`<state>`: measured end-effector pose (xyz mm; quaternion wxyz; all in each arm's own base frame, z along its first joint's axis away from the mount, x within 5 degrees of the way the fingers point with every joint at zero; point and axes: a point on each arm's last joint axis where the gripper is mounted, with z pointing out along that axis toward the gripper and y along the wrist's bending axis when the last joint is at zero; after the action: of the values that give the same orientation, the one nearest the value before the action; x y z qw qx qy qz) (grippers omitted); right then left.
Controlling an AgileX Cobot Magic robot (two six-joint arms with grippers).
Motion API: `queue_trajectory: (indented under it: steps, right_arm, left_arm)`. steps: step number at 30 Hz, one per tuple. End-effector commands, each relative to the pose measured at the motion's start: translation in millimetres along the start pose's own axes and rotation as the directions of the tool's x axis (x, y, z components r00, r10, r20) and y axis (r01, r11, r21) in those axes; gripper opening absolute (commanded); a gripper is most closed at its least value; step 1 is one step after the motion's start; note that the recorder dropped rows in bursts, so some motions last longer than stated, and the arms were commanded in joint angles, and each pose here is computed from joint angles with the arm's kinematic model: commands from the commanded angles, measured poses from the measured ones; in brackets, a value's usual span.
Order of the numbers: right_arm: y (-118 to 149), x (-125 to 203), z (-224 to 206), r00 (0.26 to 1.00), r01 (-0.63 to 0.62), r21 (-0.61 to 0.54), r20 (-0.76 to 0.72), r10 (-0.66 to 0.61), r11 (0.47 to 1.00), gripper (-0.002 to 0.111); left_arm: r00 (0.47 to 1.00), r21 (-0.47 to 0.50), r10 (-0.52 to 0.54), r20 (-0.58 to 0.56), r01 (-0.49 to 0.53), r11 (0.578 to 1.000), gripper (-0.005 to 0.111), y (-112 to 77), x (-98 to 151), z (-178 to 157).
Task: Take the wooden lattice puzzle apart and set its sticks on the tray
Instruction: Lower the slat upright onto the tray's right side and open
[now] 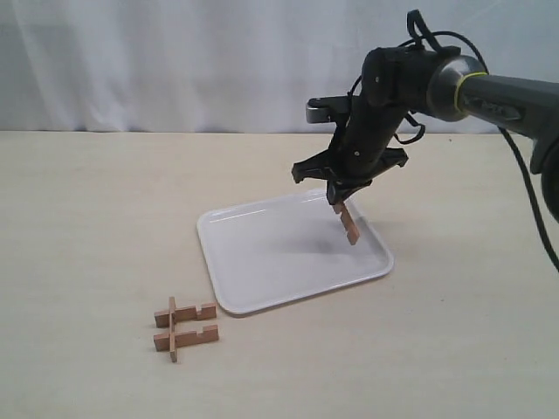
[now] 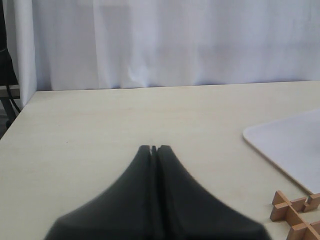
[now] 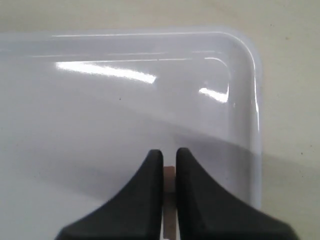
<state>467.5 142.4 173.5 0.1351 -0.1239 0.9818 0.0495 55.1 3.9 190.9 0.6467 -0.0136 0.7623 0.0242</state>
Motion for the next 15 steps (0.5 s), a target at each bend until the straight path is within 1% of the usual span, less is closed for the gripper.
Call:
queue_trajectory:
  steps: [1,3,7,8,15]
  right_arm:
    - [-4,0,17,1.000,0.013,0.017,0.006,-0.013,1.000,0.004]
    - [-8,2,24,0.999,0.039,0.055,-0.019,-0.038,0.998,0.004]
    - [-9,5,39,0.998,0.039,0.055,-0.047,-0.036,0.998,0.005]
    - [-10,6,41,0.998,0.047,0.066,-0.052,-0.044,0.997,0.007]
    - [-10,6,41,0.998,0.033,0.067,-0.053,-0.029,0.997,0.038]
  left_arm:
    - [1.000,0.010,0.001,0.009,-0.002,1.000,0.000,-0.6,0,0]
    - [1.000,0.010,0.001,0.009,-0.002,1.000,0.000,-0.6,0,0]
    - [1.000,0.010,0.001,0.009,-0.002,1.000,0.000,-0.6,0,0]
    - [1.000,0.010,0.001,0.009,-0.002,1.000,0.000,-0.6,0,0]
    - [1.000,0.010,0.001,0.009,-0.002,1.000,0.000,-0.6,0,0]
